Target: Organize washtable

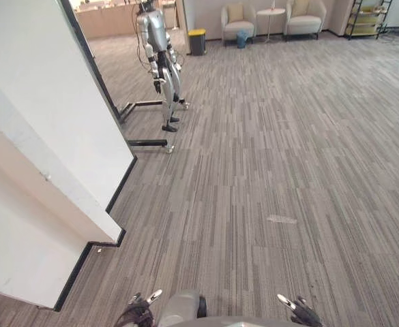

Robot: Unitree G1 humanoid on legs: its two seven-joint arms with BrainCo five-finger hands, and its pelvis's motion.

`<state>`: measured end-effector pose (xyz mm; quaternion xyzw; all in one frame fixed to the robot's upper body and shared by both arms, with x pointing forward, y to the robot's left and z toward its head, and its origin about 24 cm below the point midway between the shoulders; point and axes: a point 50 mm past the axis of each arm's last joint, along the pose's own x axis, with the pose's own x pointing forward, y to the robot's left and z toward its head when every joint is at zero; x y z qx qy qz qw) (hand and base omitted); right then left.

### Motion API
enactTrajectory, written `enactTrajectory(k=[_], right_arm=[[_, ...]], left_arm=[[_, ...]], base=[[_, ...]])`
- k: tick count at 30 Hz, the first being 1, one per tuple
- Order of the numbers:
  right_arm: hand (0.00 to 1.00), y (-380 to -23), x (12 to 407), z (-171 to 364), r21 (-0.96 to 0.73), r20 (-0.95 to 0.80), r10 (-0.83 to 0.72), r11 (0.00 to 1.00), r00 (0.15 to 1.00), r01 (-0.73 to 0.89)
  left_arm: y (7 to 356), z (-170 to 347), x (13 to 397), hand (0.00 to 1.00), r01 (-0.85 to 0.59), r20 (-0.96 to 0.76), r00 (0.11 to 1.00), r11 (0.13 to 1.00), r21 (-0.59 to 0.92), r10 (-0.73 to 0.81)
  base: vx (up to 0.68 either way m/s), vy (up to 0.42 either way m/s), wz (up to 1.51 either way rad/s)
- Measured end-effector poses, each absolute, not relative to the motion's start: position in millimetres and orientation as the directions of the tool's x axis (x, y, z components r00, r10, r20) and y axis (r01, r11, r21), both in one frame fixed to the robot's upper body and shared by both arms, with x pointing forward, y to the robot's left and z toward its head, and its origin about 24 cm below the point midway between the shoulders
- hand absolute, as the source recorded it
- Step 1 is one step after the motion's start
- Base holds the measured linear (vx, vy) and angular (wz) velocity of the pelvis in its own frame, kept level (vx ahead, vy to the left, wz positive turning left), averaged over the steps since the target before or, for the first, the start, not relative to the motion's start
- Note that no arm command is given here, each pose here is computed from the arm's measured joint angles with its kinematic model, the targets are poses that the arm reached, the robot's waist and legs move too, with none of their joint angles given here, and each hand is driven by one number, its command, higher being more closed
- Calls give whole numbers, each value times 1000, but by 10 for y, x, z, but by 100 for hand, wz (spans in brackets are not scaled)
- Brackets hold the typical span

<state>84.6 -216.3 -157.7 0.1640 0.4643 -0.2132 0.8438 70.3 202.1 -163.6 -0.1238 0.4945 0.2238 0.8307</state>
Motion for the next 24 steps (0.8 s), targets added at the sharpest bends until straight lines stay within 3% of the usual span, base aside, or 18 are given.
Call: enactTrajectory(k=[5, 9, 13, 15, 19, 21, 24], right_arm=[[0, -2056, 574, -1641, 76, -888, -192, 835, 418, 545], [0, -1976, 502, -1667, 105, -897, -203, 765, 392, 636], [0, -2104, 535, -1636, 89, -882, -235, 770, 410, 632], [0, -2087, 538, -1639, 90, -883, -228, 776, 411, 624], [0, -1988, 478, -1683, 93, -904, -199, 772, 378, 629], [0, -2058, 345, -1699, 52, -920, -206, 777, 332, 627], [0, -2145, 347, -1686, 26, -919, -215, 806, 332, 592]], left_arm=[[2190, -1669, 239, 0, -506, -914, 281, 855, 117, 292], [2362, -1588, 672, 0, -434, -869, 384, 892, 128, 311], [1959, -1532, 1206, 0, -252, -827, 534, 967, 41, 174], [1804, -1501, 1350, 0, -241, -807, 575, 971, -4, 139], [1694, -1550, 1270, 0, -247, -829, 547, 969, -26, 117], [1655, -1569, 1232, 0, -278, -838, 533, 960, -45, 115], [1651, -1588, 1180, 0, -335, -848, 516, 940, -68, 123]], base=[[803, 191, -49], [529, 199, 29], [61, 153, 29], [-110, 88, 19], [-64, -133, 36], [238, -143, 29], [158, -116, -5]])
